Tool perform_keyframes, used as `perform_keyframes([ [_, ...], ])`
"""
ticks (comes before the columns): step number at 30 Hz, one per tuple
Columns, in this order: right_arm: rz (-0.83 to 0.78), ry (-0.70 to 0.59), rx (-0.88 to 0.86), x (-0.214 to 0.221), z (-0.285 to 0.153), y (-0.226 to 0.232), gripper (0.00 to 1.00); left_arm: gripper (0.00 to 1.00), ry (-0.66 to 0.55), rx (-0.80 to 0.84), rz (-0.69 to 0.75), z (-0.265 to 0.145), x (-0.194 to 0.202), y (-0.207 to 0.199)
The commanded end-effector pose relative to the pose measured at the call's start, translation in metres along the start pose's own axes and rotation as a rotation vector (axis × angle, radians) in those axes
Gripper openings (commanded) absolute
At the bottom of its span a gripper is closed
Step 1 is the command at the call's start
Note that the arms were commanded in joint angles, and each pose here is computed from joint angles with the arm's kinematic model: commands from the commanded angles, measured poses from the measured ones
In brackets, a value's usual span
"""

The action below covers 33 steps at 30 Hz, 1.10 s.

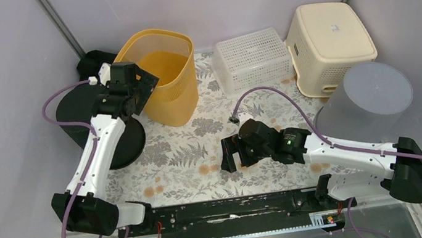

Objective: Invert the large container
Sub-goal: Move the container to the center of the board.

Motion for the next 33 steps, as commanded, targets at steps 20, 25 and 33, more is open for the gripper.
perform_keyframes([
  [20, -0.023, -0.013, -0.015, 0.001, -0.007, -0.001, 1.0, 0.7, -0.033, -0.028, 0.061, 0.016, 0.001, 0.011],
  [25, -0.027, -0.013, -0.012, 0.001, -0.007, 0.0, 0.99, 0.53, -0.031, 0.008, 0.097, 0.006, -0.002, 0.006],
  [33, -0.038, -0.013, -0.012, -0.003, -0.006, 0.004, 0.99, 0.34, -0.016, 0.104, 0.199, -0.025, -0.01, -0.005],
])
Point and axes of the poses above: each gripper's point midway between its finger pads, its own z axis out along the fingers, its own y axis along the line the jaws close on, x = y × z, the point moved 4 cm from there along -z, back along the fingers, and after that the axes turned 14 degrees about z, right-handed, at the moved point
